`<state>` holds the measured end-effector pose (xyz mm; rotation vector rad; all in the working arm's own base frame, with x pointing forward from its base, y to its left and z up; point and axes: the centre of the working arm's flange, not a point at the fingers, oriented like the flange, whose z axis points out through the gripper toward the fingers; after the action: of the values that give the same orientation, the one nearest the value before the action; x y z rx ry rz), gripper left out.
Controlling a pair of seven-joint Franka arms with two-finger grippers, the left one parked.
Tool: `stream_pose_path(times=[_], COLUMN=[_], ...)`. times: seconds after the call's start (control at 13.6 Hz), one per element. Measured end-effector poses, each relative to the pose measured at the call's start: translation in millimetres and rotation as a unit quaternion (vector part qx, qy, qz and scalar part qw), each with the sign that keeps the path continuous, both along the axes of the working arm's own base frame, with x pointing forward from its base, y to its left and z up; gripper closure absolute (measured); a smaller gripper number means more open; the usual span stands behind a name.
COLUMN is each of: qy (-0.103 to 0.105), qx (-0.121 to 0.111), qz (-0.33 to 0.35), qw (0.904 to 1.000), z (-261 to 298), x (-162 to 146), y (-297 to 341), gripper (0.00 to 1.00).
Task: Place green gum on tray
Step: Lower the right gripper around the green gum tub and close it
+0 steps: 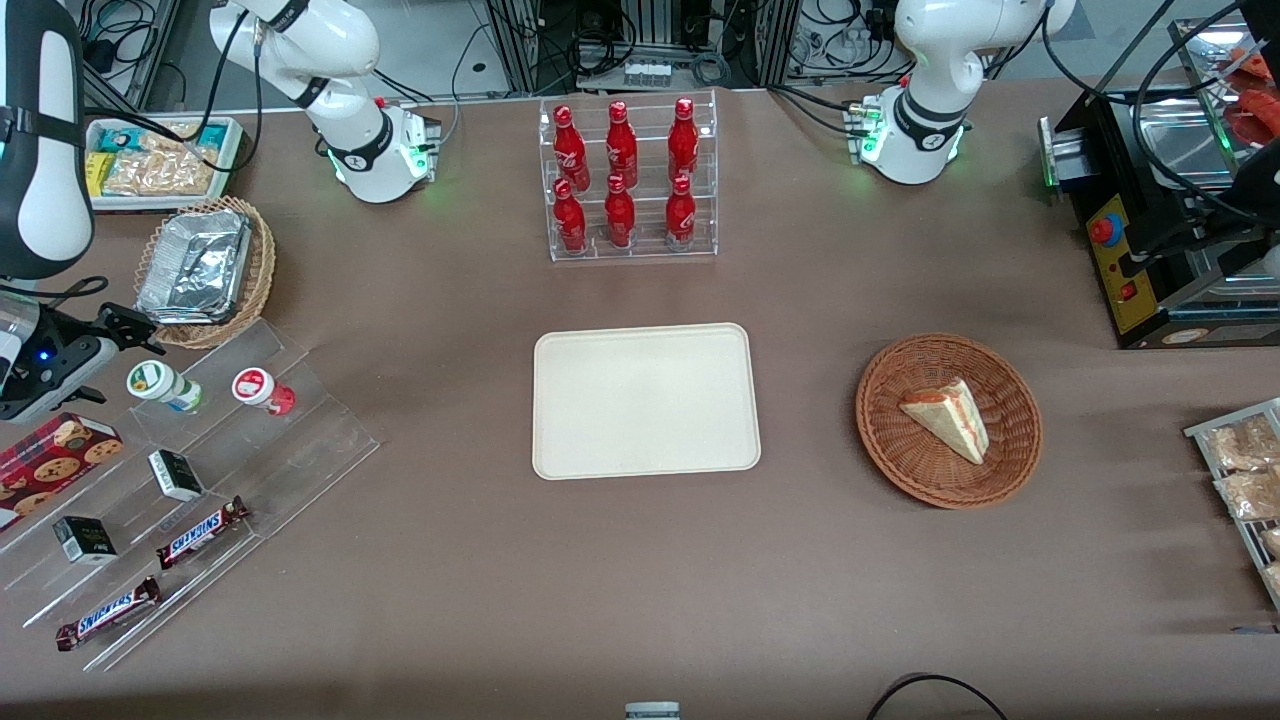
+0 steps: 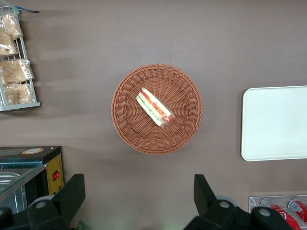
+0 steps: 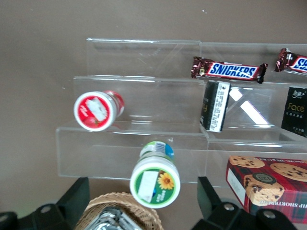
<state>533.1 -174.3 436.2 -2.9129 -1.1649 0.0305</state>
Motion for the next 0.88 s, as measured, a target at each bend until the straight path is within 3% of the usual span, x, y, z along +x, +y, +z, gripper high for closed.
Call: stream_pose_path(times=[0.29,0.88], qy=[-0.023,-0.046], qx=[-0.005,-0.014], qz=[0.005,0.014], qw=[0.9997,0.9988], z=[-19,-45], x=[-18,-32], y=[-3,-12], gripper=[0.00,0.00])
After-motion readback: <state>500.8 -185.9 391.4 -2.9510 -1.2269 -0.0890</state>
